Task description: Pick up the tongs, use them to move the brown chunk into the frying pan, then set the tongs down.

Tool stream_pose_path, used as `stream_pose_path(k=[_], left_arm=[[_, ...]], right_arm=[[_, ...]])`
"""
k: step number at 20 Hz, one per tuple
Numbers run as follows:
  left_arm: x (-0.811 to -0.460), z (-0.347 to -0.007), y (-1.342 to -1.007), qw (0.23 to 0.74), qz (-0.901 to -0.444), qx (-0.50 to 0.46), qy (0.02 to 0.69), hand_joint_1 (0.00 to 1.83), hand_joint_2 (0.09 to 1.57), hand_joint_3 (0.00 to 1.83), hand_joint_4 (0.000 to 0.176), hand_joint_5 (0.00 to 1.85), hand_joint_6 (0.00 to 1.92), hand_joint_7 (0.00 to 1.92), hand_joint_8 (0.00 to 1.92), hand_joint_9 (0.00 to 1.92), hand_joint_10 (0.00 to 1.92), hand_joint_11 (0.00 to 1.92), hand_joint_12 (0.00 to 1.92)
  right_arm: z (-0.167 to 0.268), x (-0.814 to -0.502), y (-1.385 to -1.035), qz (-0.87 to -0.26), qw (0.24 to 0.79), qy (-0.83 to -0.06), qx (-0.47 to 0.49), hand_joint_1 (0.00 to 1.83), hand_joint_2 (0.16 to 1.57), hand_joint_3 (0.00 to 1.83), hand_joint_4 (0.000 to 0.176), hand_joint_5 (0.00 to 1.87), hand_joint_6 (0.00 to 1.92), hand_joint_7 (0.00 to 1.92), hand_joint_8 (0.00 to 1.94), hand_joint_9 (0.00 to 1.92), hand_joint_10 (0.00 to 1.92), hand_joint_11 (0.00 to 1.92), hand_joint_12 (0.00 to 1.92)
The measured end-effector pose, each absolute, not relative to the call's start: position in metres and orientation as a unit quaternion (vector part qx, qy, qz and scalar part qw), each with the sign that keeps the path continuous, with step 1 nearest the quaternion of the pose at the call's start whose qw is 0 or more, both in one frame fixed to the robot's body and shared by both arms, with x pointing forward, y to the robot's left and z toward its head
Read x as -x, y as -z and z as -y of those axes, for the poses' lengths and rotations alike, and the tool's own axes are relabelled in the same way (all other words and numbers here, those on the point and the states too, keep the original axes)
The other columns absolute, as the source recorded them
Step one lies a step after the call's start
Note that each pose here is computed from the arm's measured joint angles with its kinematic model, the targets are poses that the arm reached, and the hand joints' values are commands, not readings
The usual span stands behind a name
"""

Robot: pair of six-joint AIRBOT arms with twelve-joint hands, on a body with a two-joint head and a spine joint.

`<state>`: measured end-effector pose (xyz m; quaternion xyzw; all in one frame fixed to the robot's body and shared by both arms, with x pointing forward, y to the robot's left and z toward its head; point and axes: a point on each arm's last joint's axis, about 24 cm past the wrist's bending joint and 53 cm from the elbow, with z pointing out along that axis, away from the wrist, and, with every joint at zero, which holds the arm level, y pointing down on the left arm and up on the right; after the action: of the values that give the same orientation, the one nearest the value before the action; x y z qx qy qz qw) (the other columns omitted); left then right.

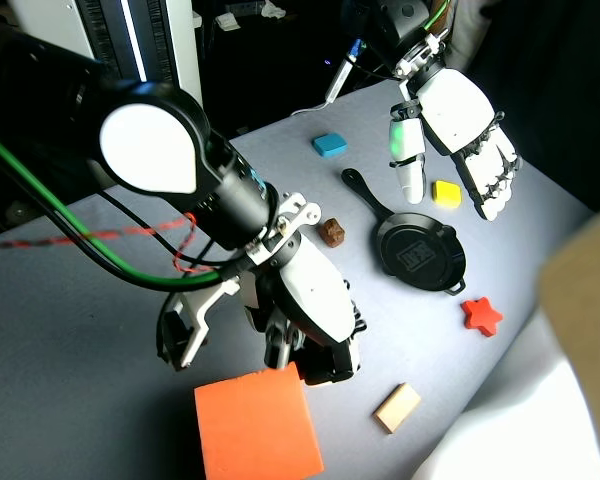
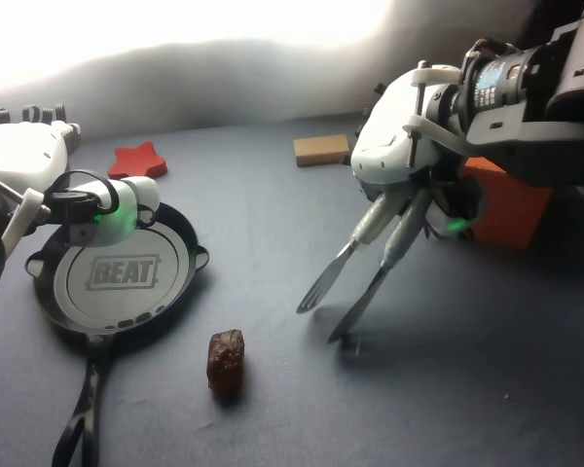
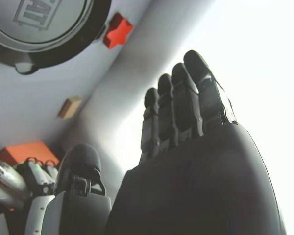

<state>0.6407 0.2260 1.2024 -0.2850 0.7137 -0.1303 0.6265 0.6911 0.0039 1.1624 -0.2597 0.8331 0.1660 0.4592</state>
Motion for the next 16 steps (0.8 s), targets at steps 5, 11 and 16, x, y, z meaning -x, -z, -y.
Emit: stream_pose_path(k=[5,11,16], left_arm=[[-0.641,-0.226,-1.202,0.626,-0.714,0.285,0.130,0.00,1.27,0.00,0.000,0.19,0.00,0.21,0.01,0.20,0.01,0.00,0.70],[-0.641,-0.225,-1.202,0.626,-0.715,0.284,0.132,0.00,1.27,0.00,0.000,0.20,0.00,0.21,0.01,0.19,0.00,0.00,0.66],[-0.641,-0.224,-1.202,0.626,-0.715,0.283,0.133,0.00,1.28,0.00,0.000,0.21,0.00,0.22,0.00,0.20,0.00,0.00,0.76]], right_arm=[[0.001,-0.678,-1.177,-0.837,0.457,-0.183,0.237,1.09,1.22,0.00,0.000,0.77,1.29,1.07,0.05,0.75,0.77,0.40,1.57],[0.017,-0.675,-1.193,-0.829,0.501,-0.152,0.196,1.08,1.24,0.00,0.000,0.74,1.33,1.06,0.04,0.73,0.73,0.41,1.55],[0.015,-0.653,-1.207,-0.829,0.516,-0.174,0.128,1.09,1.23,0.00,0.000,0.77,1.30,1.07,0.03,0.73,0.73,0.41,1.56]])
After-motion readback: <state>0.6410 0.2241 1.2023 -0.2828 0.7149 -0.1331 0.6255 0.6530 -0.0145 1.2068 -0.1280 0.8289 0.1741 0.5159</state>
